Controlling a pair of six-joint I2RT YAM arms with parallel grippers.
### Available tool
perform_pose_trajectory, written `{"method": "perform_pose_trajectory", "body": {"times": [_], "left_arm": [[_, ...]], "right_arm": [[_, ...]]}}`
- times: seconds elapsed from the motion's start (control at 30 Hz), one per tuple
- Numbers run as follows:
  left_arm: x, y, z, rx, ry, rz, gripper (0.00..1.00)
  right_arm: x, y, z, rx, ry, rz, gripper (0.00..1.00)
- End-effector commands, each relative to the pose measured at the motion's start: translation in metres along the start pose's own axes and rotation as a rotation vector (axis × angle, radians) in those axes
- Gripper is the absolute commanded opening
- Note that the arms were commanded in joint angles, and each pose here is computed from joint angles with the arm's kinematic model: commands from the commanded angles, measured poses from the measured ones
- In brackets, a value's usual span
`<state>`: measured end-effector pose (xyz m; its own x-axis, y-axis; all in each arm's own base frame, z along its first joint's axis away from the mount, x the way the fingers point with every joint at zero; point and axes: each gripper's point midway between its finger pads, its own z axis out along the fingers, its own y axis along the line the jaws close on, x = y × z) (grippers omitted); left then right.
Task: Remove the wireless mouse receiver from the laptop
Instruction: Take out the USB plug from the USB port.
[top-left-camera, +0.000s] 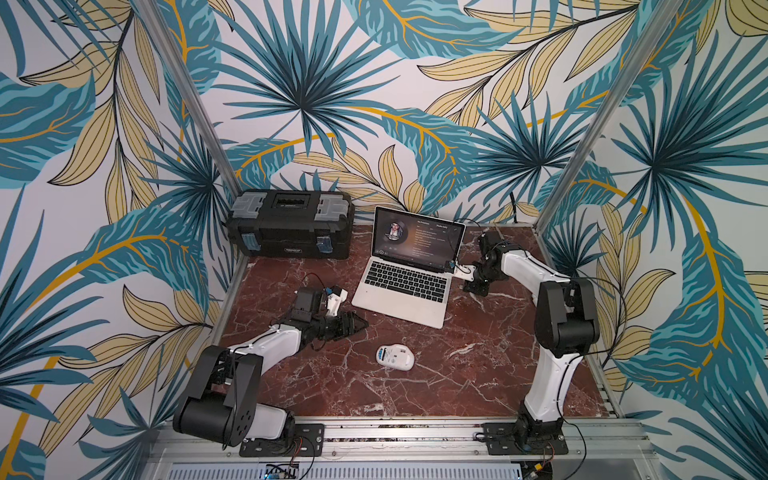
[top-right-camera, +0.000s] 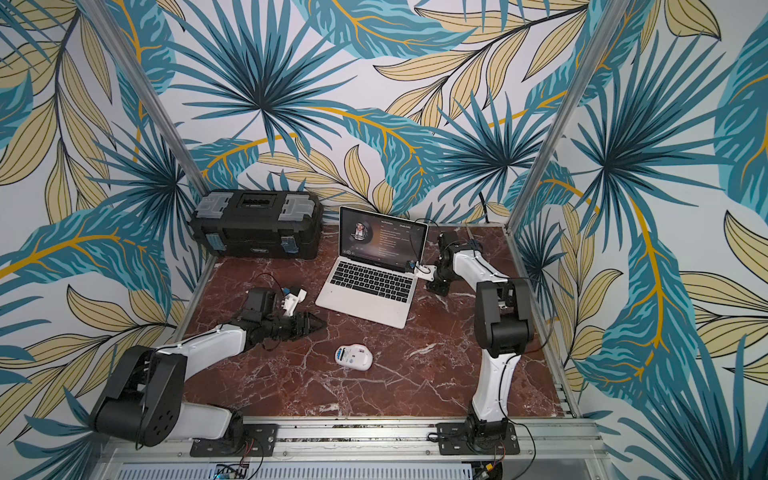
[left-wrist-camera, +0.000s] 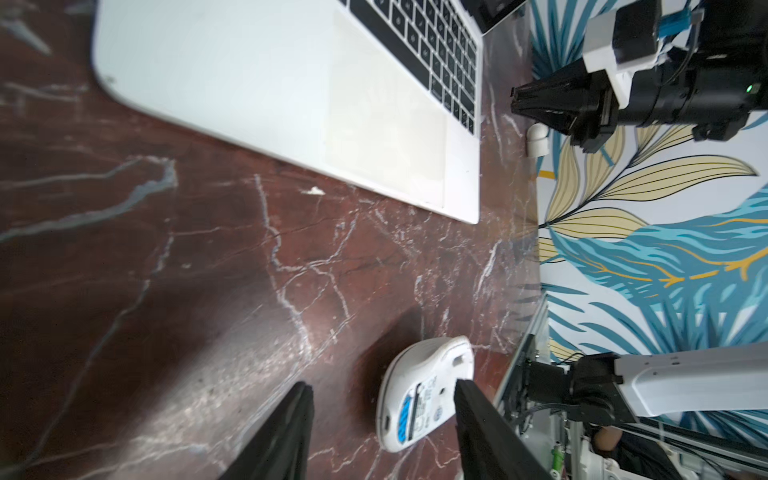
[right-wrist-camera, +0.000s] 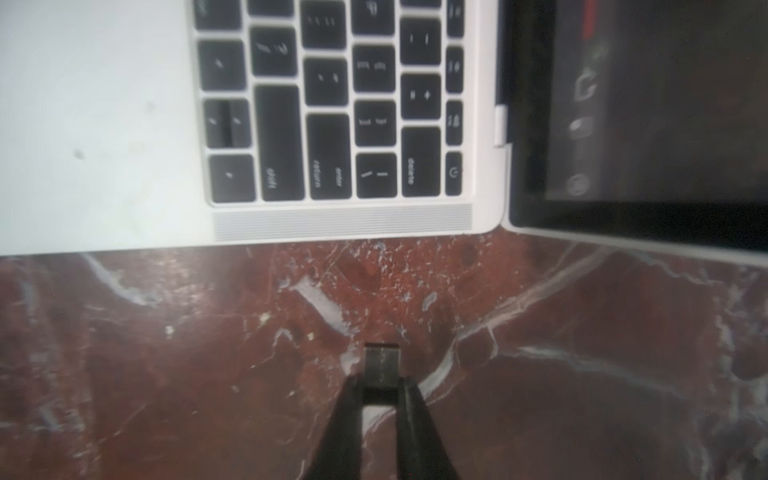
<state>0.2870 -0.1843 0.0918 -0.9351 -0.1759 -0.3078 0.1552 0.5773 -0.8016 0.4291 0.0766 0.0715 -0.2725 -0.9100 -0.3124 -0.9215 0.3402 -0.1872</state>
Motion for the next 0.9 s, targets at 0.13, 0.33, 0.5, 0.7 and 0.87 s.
{"method": "perform_pose_trajectory", "body": {"times": [0.13,0.33,0.5,0.7,0.87], "left_arm": [[-0.037,-0.100,-0.001,0.269,-0.021,0.208,0.58],[-0.029,-0.153,-0.003,0.471,0.054,0.206,0.53],[-0.012,-0.166,0.008,0.461,0.147,0.166,0.53],[0.002,-0.163,0.018,0.451,0.196,0.142,0.53],[0.003,-0.174,0.019,0.487,0.187,0.198,0.53]], "right_arm": [[-0.067,0.069,-0.062,-0.105,-0.144,0.033,0.00],[-0.106,0.131,-0.086,-0.180,-0.151,-0.002,0.00],[-0.133,0.163,-0.110,-0.214,-0.223,-0.063,0.00],[-0.145,0.181,-0.116,-0.220,-0.229,-0.113,0.00],[-0.152,0.189,-0.117,-0.231,-0.232,-0.136,0.00]]}}
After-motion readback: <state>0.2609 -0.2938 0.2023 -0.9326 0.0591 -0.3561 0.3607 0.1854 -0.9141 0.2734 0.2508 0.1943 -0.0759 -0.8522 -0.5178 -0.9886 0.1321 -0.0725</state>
